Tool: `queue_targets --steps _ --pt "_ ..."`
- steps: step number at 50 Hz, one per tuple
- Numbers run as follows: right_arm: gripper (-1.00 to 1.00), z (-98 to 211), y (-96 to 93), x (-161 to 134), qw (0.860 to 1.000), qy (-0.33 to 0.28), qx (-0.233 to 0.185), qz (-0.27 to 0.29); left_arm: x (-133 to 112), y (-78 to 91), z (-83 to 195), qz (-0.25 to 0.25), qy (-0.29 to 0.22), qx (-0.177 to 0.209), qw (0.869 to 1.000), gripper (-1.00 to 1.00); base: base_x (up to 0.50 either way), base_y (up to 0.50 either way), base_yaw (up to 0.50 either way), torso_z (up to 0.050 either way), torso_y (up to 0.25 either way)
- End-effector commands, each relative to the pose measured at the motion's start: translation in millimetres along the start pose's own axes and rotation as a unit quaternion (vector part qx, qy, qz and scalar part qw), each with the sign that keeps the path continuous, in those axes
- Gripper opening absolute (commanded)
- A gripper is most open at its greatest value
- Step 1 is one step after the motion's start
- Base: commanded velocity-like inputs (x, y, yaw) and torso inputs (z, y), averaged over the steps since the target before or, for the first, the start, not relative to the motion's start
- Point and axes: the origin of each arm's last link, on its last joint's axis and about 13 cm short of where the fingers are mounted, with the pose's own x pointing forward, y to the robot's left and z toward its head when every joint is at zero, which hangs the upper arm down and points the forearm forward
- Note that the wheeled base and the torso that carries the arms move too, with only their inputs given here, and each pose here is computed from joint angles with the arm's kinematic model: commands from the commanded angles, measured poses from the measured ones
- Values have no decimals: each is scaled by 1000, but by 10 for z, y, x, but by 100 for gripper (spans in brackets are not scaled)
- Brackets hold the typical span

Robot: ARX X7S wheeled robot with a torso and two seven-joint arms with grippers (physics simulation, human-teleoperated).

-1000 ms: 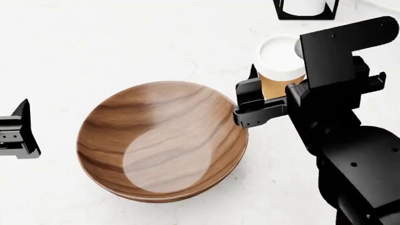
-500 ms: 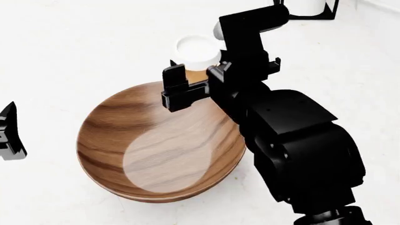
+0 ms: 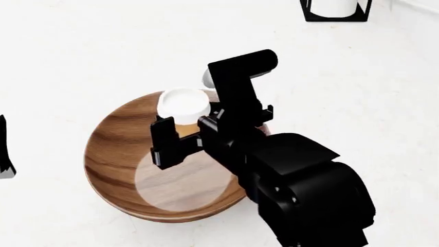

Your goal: Place the cup inside the bowl on the dining table and move the bowl to any counter.

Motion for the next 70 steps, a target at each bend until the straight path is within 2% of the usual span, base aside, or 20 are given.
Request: queue_targets --steps 1,17,18,29,38,46,51,53,54,55,59,61,70 --pt "-100 -182 42 34 999 24 14 18 1 21 2 1 0 -4 1000 100 0 0 0 0 0" --pt "-100 -149 42 48 1000 26 8 11 1 21 2 0 0 -5 1000 100 0 0 0 0 0" --pt "100 -147 44 49 1000 26 6 11 1 21 2 1 1 -5 1000 100 0 0 0 0 0" --pt "100 -127 58 24 1000 15 6 14 1 21 2 0 2 -4 1000 100 0 0 0 0 0" --pt "100 135 32 -100 999 -46 -14 -11 0 21 3 -3 6 -2 1000 100 0 0 0 0 0" --pt "100 191 -28 -302 996 -70 -14 -45 0 21 3 -1 5 -2 1000 100 0 0 0 0 0" --pt "100 102 -44 -516 994 -77 -2 -82 0 22 3 -3 5 -1 1000 100 0 0 0 0 0" --pt "100 78 -45 -624 991 -85 3 -100 40 112 -33 -5 6 5 1000 100 0 0 0 0 0" --pt "100 74 -46 -648 991 -86 5 -104 38 14 -32 -5 5 9 1000 100 0 0 0 0 0" --pt "100 62 -56 -711 989 -89 9 -114 35 -201 -36 -4 4 23 1000 100 0 0 0 0 0" --pt "100 -31 -87 -930 981 -109 64 -145 -17 -369 -97 -5 2 7 1000 100 0 0 0 0 0" --pt "100 -87 -89 -989 976 -124 82 -158 -26 -366 -138 -8 7 -2 1000 100 0 0 0 0 0" --pt "100 -239 -87 -1138 972 -92 102 -189 17 -306 -149 -12 12 -8 1000 100 0 0 0 0 0"
